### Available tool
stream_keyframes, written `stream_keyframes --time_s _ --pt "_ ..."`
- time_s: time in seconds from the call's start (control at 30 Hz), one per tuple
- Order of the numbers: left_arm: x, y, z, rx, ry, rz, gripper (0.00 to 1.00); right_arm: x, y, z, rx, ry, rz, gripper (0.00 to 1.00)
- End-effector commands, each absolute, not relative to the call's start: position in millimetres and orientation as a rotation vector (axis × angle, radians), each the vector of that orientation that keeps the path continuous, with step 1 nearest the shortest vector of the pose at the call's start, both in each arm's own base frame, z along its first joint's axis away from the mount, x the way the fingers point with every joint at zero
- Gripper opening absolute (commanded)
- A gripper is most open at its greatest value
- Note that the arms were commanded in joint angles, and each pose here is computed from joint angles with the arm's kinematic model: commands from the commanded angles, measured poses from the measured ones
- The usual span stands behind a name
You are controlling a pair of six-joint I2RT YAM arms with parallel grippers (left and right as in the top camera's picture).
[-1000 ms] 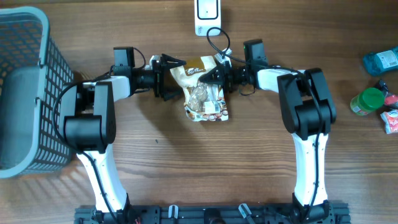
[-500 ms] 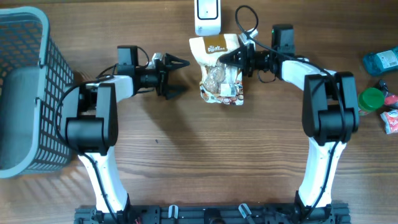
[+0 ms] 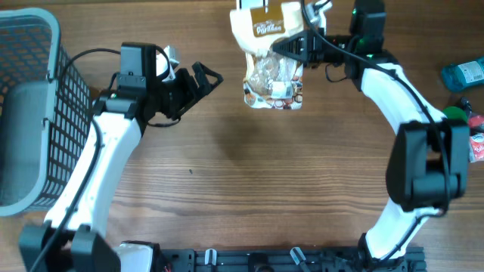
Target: Scan the item barcode
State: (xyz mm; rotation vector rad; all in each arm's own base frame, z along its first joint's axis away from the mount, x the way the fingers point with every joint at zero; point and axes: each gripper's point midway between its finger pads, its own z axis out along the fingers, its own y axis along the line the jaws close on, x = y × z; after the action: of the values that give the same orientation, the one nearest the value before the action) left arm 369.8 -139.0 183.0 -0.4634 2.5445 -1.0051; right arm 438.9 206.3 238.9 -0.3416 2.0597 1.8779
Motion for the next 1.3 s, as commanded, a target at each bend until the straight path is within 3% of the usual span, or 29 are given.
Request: stream_keyframes --time_s 0.0,0.2,0.37,0.57,0.77,0.93,1.03,1.27 --pt "367.1 -125.4 180.6 -0.393 2.548 -0.834 1.0 448.3 201.1 272.8 -0.417 1.942 1.614 0.05" --pt "366.0 -126.7 175.6 -0.387 2.561 -0.755 1.0 467.3 191.2 308.3 -0.296 1.887 1.361 0.05" --pt "366.2 -124.3 173.6 -0.394 2.564 -0.722 1.0 448.6 194.1 326.6 -0.133 1.969 1.55 0.05" --pt "358.5 -116.1 164.5 -0.429 2.609 -0.656 1.0 435.0 200.2 328.4 -0.244 1.96 1.595 0.05" --pt "357.4 -108.7 160.6 -0.452 2.618 -0.597 1.0 493.1 183.3 297.7 -0.357 1.873 0.8 0.05" --pt "359.4 -102.4 159.1 -0.466 2.611 -0.547 1.0 518.8 200.1 321.4 -0.519 1.645 0.067 0.05" --pt "359.7 -101.8 158.7 -0.468 2.61 -0.542 1.0 528.6 220.3 324.1 -0.671 1.493 -0.194 0.05" --pt "360.1 -100.0 157.7 -0.467 2.611 -0.525 1.0 561.5 252.3 271.1 -0.938 1.255 -0.536 0.05"
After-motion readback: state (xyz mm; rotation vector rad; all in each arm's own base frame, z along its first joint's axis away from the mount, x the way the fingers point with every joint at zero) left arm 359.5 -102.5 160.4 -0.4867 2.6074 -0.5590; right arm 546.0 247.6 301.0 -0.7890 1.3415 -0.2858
